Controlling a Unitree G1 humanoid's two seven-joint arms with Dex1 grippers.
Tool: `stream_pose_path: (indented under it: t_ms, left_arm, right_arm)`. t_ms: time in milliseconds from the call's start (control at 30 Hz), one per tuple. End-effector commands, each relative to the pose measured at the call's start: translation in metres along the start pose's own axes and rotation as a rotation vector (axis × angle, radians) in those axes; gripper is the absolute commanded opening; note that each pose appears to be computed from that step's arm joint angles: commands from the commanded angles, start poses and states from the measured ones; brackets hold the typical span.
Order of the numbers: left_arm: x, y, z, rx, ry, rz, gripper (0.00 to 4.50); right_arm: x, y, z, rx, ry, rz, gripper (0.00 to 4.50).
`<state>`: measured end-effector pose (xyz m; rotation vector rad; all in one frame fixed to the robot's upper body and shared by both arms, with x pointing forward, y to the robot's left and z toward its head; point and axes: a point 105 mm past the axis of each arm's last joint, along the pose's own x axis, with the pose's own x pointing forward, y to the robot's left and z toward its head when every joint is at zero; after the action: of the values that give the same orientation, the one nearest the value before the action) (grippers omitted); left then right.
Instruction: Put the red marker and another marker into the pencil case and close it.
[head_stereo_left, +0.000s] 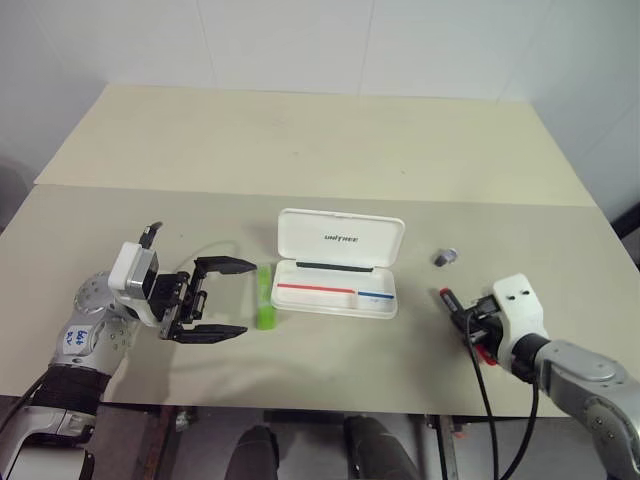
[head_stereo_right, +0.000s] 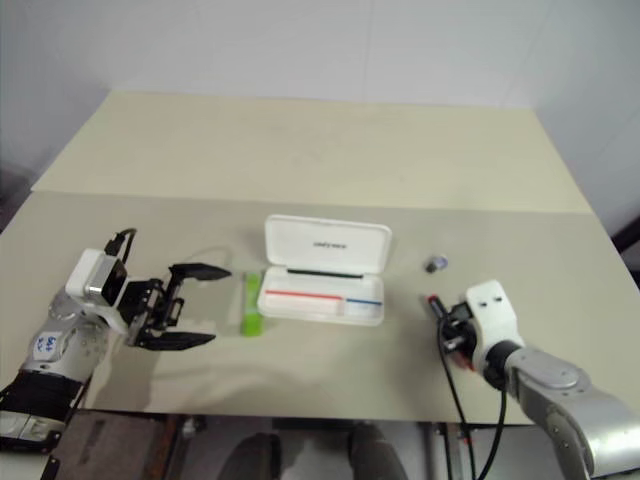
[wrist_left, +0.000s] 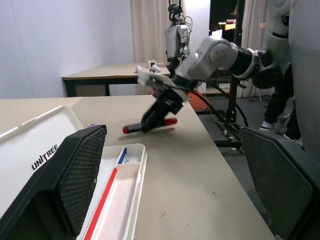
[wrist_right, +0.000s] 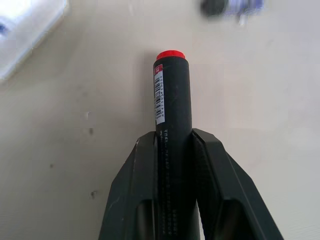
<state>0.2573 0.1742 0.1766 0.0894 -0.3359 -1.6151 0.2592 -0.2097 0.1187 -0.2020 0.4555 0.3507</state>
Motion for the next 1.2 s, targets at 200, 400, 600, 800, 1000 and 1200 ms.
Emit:
stream_pose_path:
  t_ms: [200, 400, 600, 800, 1000, 1200]
  left_arm:
    - [0.0, -0.009, 0.006, 0.052, -0.005, -0.103, 4.5]
    - [-0.002, -0.01, 0.006, 0.073, -0.002, -0.084, 4.5]
    - [-0.007, -0.016, 0.011, 0.095, 0.0, -0.055, 4.5]
    - [-0.01, -0.02, 0.013, 0.112, 0.014, -0.018, 4.5]
    - [-0.011, -0.024, 0.015, 0.122, 0.02, 0.01, 4.5]
    - [-0.012, -0.027, 0.016, 0.125, 0.023, 0.027, 4.5]
  right_arm:
    - [-0.01, 0.038, 0.072, -0.239, -0.176, 0.203, 0.59]
    - [-0.008, 0.094, 0.111, -0.57, -0.346, 0.563, 0.59]
    - [0.006, 0.111, 0.112, -0.6, -0.313, 0.687, 0.59]
    - [0.049, 0.12, 0.112, -0.756, -0.266, 0.665, 0.59]
    - [0.067, 0.133, 0.108, -0.848, -0.253, 0.689, 0.59]
    - [0.074, 0.141, 0.112, -0.904, -0.272, 0.698, 0.59]
